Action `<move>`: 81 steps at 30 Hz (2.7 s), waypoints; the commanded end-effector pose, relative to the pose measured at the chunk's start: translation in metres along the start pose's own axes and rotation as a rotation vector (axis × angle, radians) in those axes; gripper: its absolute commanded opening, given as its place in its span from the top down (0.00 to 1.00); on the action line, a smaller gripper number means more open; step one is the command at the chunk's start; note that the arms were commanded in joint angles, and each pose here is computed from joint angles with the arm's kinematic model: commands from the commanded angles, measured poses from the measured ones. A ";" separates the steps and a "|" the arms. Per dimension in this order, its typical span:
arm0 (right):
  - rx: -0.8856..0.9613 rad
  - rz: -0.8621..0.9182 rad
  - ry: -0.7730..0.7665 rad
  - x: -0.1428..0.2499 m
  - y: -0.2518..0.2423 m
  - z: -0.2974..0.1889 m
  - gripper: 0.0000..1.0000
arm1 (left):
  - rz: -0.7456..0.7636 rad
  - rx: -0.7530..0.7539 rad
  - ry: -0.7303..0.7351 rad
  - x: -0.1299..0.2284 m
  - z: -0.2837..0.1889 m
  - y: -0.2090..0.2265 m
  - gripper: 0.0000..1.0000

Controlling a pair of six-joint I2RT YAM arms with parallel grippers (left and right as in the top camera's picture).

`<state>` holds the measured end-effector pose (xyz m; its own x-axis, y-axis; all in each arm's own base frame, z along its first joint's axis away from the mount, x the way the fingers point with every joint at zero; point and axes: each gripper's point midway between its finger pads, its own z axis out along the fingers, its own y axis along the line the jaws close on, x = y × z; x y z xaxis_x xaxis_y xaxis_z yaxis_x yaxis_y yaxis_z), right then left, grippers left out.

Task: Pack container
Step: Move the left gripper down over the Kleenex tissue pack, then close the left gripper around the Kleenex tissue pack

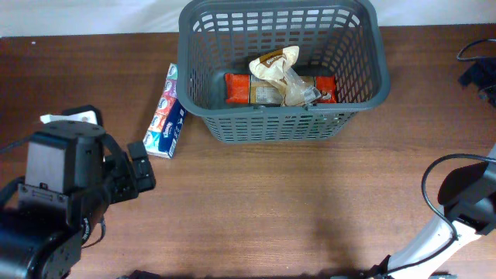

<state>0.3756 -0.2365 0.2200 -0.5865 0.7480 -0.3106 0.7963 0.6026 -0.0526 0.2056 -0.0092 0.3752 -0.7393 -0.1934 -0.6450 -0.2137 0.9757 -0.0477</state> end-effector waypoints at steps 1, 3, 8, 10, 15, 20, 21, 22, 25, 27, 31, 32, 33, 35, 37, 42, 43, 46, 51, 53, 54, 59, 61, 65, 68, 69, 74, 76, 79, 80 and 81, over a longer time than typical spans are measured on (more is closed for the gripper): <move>0.017 0.017 -0.013 -0.001 -0.005 -0.003 0.01 | 0.051 0.047 0.009 -0.002 0.003 -0.010 0.00; 0.017 0.017 -0.013 -0.001 -0.005 -0.003 0.01 | 0.184 0.052 -0.009 -0.009 0.007 -0.014 0.00; 0.017 0.017 -0.013 -0.001 -0.005 -0.003 0.01 | 0.391 0.008 -0.038 -0.036 0.028 -0.012 0.01; 0.017 0.017 -0.013 -0.001 -0.005 -0.003 0.01 | 0.374 -0.033 -0.009 -0.044 0.043 -0.001 0.01; 0.017 0.017 -0.013 -0.001 -0.005 -0.003 0.01 | 0.377 0.051 0.115 -0.046 0.084 0.008 0.01; 0.017 0.017 -0.013 -0.001 -0.005 -0.003 0.01 | 0.329 0.179 0.144 -0.058 0.119 0.011 0.00; 0.017 0.017 -0.013 -0.001 -0.005 -0.003 0.01 | 0.315 0.197 0.150 -0.062 0.128 0.014 0.00; 0.017 0.017 -0.013 -0.001 -0.005 -0.003 0.01 | 0.295 0.214 0.156 -0.065 0.138 0.016 0.01; 0.017 0.017 -0.013 -0.001 -0.005 -0.003 0.01 | 0.251 0.266 0.191 -0.073 0.180 0.019 0.00; 0.017 0.017 -0.013 -0.001 -0.005 -0.003 0.01 | 0.247 0.268 0.218 -0.074 0.201 0.020 0.00; 0.017 0.017 -0.013 -0.001 -0.005 -0.003 0.01 | 0.249 0.292 0.313 -0.062 0.253 0.013 0.00; 0.017 0.017 -0.013 -0.001 -0.005 -0.003 0.01 | 0.252 0.299 0.339 -0.058 0.265 0.011 0.00; 0.017 0.017 -0.013 -0.001 -0.005 -0.003 0.01 | 0.256 0.306 0.362 -0.053 0.277 0.007 0.01; 0.017 0.017 -0.013 -0.001 -0.005 -0.003 0.01 | 0.262 0.315 0.403 -0.045 0.300 0.002 0.00; 0.017 0.017 -0.013 -0.001 -0.005 -0.003 0.01 | 0.264 0.321 0.431 -0.038 0.320 0.000 0.01; 0.017 0.017 -0.013 -0.001 -0.005 -0.003 0.01 | 0.299 0.276 0.528 -0.012 0.357 -0.002 0.00; 0.017 0.017 -0.013 -0.001 -0.005 -0.003 0.01 | 0.319 0.242 0.550 -0.007 0.363 0.000 0.01; 0.017 0.017 -0.013 -0.001 -0.005 -0.003 0.01 | 0.353 0.148 0.588 0.002 0.375 0.003 0.01; 0.017 0.017 -0.013 -0.001 -0.005 -0.003 0.01 | 0.377 0.150 0.609 0.011 0.385 -0.007 0.01; 0.017 0.017 -0.013 -0.001 -0.005 -0.003 0.01 | 0.385 0.154 0.620 0.015 0.389 -0.011 0.01; 0.017 0.017 -0.013 -0.001 -0.005 -0.003 0.01 | 0.390 0.156 0.622 0.016 0.390 -0.013 0.00; 0.017 0.017 -0.013 -0.001 -0.005 -0.003 0.01 | 0.397 0.158 0.601 0.013 0.394 -0.016 0.00; 0.017 0.017 -0.013 -0.001 -0.005 -0.003 0.01 | 0.397 0.159 0.595 0.012 0.395 -0.017 0.00; 0.017 0.017 -0.013 -0.001 -0.005 -0.003 0.01 | 0.389 0.184 0.588 0.012 0.397 -0.022 0.00; 0.017 0.017 -0.013 -0.001 -0.005 -0.003 0.01 | 0.389 0.184 0.598 0.015 0.400 -0.021 0.00; 0.017 0.017 -0.013 -0.001 -0.005 -0.003 0.01 | 0.389 0.185 0.606 0.018 0.403 -0.022 0.00; 0.017 0.017 -0.013 -0.001 -0.005 -0.003 0.01 | 0.402 0.193 0.667 0.039 0.417 -0.029 0.00; 0.017 0.017 -0.013 -0.001 -0.005 -0.003 0.01 | 0.412 0.198 0.684 0.045 0.421 -0.033 0.00; 0.017 0.017 -0.013 -0.001 -0.005 -0.003 0.01 | 0.430 0.204 0.700 0.054 0.427 -0.041 0.01; 0.017 0.017 -0.013 -0.001 -0.005 -0.003 0.01 | 0.436 0.207 0.704 0.056 0.428 -0.044 0.01; 0.017 0.017 -0.013 -0.001 -0.005 -0.003 0.01 | 0.441 0.209 0.709 0.058 0.429 -0.046 0.01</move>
<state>0.3756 -0.2366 0.2200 -0.5864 0.7479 -0.3110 0.7964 0.6025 -0.0528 0.4475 -0.0079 0.0234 -0.9685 0.2473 -0.0281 0.2487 0.9661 -0.0692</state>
